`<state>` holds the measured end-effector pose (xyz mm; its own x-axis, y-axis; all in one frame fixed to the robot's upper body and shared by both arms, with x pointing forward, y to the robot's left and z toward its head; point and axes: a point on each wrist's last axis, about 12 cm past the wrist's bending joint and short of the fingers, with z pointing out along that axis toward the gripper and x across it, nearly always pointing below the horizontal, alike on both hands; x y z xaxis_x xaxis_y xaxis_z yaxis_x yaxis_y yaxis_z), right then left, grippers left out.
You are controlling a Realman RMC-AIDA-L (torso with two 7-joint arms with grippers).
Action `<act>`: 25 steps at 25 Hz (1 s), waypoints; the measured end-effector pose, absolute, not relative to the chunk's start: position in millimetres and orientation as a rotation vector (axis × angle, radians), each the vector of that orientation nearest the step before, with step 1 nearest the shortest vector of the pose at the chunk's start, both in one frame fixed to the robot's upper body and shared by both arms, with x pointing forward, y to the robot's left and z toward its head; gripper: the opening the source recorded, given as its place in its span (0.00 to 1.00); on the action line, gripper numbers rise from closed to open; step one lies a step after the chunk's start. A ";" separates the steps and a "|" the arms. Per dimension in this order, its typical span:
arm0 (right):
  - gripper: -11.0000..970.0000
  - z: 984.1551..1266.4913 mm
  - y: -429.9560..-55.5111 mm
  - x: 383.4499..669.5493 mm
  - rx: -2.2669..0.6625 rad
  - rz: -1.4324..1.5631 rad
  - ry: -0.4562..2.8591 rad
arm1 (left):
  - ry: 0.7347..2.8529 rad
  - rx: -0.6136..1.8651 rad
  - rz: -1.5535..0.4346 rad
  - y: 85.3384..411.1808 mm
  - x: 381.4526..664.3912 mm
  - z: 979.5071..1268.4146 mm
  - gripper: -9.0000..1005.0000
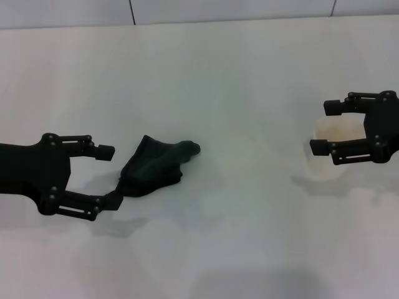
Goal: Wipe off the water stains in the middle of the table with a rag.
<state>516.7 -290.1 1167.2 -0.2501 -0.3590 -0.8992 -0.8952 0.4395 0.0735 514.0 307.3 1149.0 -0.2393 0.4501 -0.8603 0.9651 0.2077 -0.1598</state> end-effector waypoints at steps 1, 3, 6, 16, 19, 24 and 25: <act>0.87 1167.0 -290.0 516.4 -1.071 0.768 1.813 | 1.802 1.320 -0.959 307.2 514.0 1148.9 0.89; 0.87 1166.7 -289.9 516.1 -1.070 0.770 1.814 | 1.802 1.318 -0.956 307.3 514.3 1148.7 0.89; 0.87 1166.6 -289.6 515.9 -1.069 0.772 1.814 | 1.800 1.318 -0.951 307.2 514.9 1148.8 0.89; 0.87 1163.9 -290.5 516.4 -1.069 0.765 1.829 | 1.788 1.325 -0.936 305.9 517.4 1150.0 0.89; 0.87 1163.5 -290.5 516.8 -1.072 0.760 1.835 | 1.788 1.325 -0.934 305.5 517.7 1149.9 0.89; 0.87 1163.4 -290.7 516.9 -1.070 0.759 1.836 | 1.788 1.325 -0.927 305.4 518.4 1149.6 0.89; 0.87 1163.3 -290.8 517.0 -1.069 0.759 1.836 | 1.789 1.325 -0.927 305.4 518.4 1149.5 0.89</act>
